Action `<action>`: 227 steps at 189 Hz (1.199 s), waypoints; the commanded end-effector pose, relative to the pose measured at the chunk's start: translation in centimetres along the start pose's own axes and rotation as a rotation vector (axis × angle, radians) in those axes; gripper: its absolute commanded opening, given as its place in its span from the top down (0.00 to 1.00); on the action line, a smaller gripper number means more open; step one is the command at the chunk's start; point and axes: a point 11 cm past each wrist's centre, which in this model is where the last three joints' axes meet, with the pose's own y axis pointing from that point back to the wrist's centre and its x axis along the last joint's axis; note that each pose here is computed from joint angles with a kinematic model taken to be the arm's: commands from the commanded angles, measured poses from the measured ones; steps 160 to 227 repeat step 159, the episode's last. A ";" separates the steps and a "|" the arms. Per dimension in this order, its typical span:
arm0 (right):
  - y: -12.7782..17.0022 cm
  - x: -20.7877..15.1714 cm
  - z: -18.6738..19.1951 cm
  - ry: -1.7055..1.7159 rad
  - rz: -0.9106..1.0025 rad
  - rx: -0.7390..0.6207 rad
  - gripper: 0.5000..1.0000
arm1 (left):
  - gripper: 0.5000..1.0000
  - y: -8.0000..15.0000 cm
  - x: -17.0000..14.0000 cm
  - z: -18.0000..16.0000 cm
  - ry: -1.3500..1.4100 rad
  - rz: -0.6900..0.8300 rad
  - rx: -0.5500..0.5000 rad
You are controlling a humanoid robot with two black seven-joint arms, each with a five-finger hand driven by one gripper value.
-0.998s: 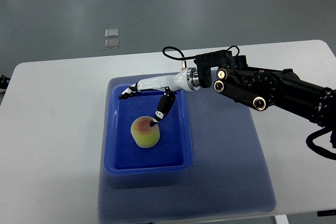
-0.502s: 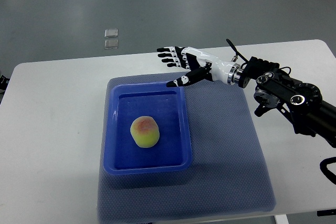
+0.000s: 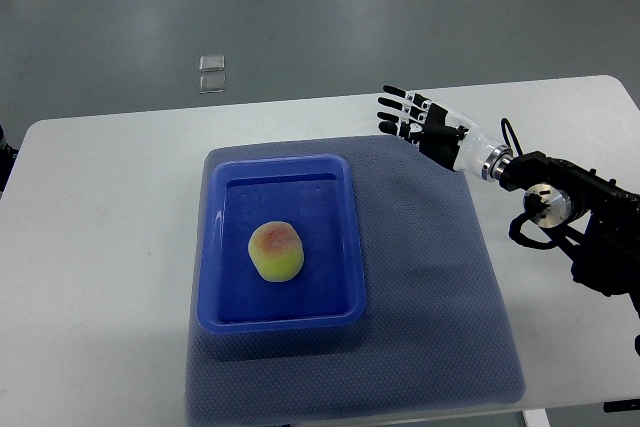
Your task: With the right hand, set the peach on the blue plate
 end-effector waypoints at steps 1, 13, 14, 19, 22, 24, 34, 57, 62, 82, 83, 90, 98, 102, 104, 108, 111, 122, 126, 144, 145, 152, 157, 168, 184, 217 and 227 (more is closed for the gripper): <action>0.4 0.9 0.5 -0.067 0.034 -0.003 0.14 | 0.00 0.0 0.1 0.0 0.002 0.002 -0.001; 0.5 1.1 0.6 -0.072 0.040 -0.004 0.14 | 0.00 0.0 0.3 0.0 0.002 0.010 -0.001; 0.5 1.1 0.6 -0.072 0.040 -0.004 0.14 | 0.00 0.0 0.3 0.0 0.002 0.010 -0.001; 0.5 1.1 0.6 -0.074 0.041 -0.003 0.14 | 0.00 0.0 0.5 0.1 0.001 0.016 -0.001; 0.6 1.2 0.6 -0.074 0.043 -0.002 0.14 | 0.00 0.0 0.5 0.1 0.000 0.018 -0.002; 0.6 1.2 0.6 -0.073 0.042 -0.003 0.14 | 0.00 0.1 0.6 0.1 0.001 0.022 -0.002; 0.5 1.1 0.7 -0.076 0.042 -0.004 0.14 | 0.00 0.1 0.9 0.2 0.001 0.032 -0.003; 0.8 1.3 1.1 -0.084 0.047 -0.004 0.14 | 0.00 0.1 1.0 0.2 0.002 0.036 -0.005; 0.8 1.3 1.1 -0.085 0.048 0.002 0.14 | 0.00 0.1 1.0 0.2 0.002 0.036 -0.005; 0.8 1.4 1.1 -0.095 0.053 0.007 0.14 | 0.00 0.1 1.0 0.2 0.004 0.036 -0.005; 0.8 1.4 1.1 -0.094 0.053 0.005 0.14 | 0.00 0.1 1.0 0.2 0.004 0.036 -0.003; 0.8 1.4 1.1 -0.094 0.055 0.007 0.14 | 0.00 0.1 1.0 0.2 0.002 0.036 -0.005; 0.8 1.3 1.3 -0.097 0.054 0.004 0.14 | 0.00 0.1 1.0 0.2 0.002 0.036 -0.005; 0.8 1.3 1.3 -0.097 0.054 0.004 0.14 | 0.00 0.1 1.0 0.2 0.002 0.036 -0.005; 0.8 1.3 1.3 -0.097 0.054 0.004 0.14 | 0.00 0.1 1.0 0.2 0.002 0.036 -0.005; 0.9 1.4 1.7 -0.101 0.060 -0.002 0.14 | 0.00 0.1 1.0 0.2 0.002 0.036 -0.005; 0.9 1.4 1.8 -0.103 0.060 -0.003 0.14 | 0.00 0.1 1.0 0.2 0.002 0.036 -0.005; 0.9 1.3 1.9 -0.106 0.059 -0.004 0.14 | 0.00 0.1 1.0 0.2 0.002 0.036 -0.003; 0.9 1.3 2.0 -0.107 0.056 -0.004 0.14 | 0.00 0.1 1.0 0.2 0.002 0.036 -0.005; 0.9 1.2 2.0 -0.107 0.055 -0.005 0.14 | 0.00 0.1 1.0 0.2 0.002 0.036 -0.005; 0.9 1.3 2.0 -0.106 0.056 -0.005 0.14 | 0.00 0.1 1.0 0.2 0.002 0.036 -0.005; 1.0 1.3 1.9 -0.105 0.057 -0.003 0.14 | 0.00 0.1 1.0 0.2 0.002 0.036 -0.005; 1.1 1.5 1.9 -0.103 0.061 -0.004 0.14 | 0.00 0.1 1.0 0.2 0.002 0.036 -0.003; 1.1 1.6 1.8 -0.103 0.064 -0.003 0.14 | 0.00 0.1 1.0 0.2 0.002 0.036 -0.005; 1.1 1.6 1.8 -0.103 0.064 -0.003 0.14 | 0.00 0.1 1.0 0.2 0.002 0.036 -0.005; 1.1 1.6 1.8 -0.103 0.064 -0.003 0.14 | 0.00 0.1 1.0 0.2 0.002 0.036 -0.005; 1.1 1.6 1.8 -0.103 0.064 -0.003 0.14 | 0.00 0.1 1.0 0.2 0.002 0.036 -0.005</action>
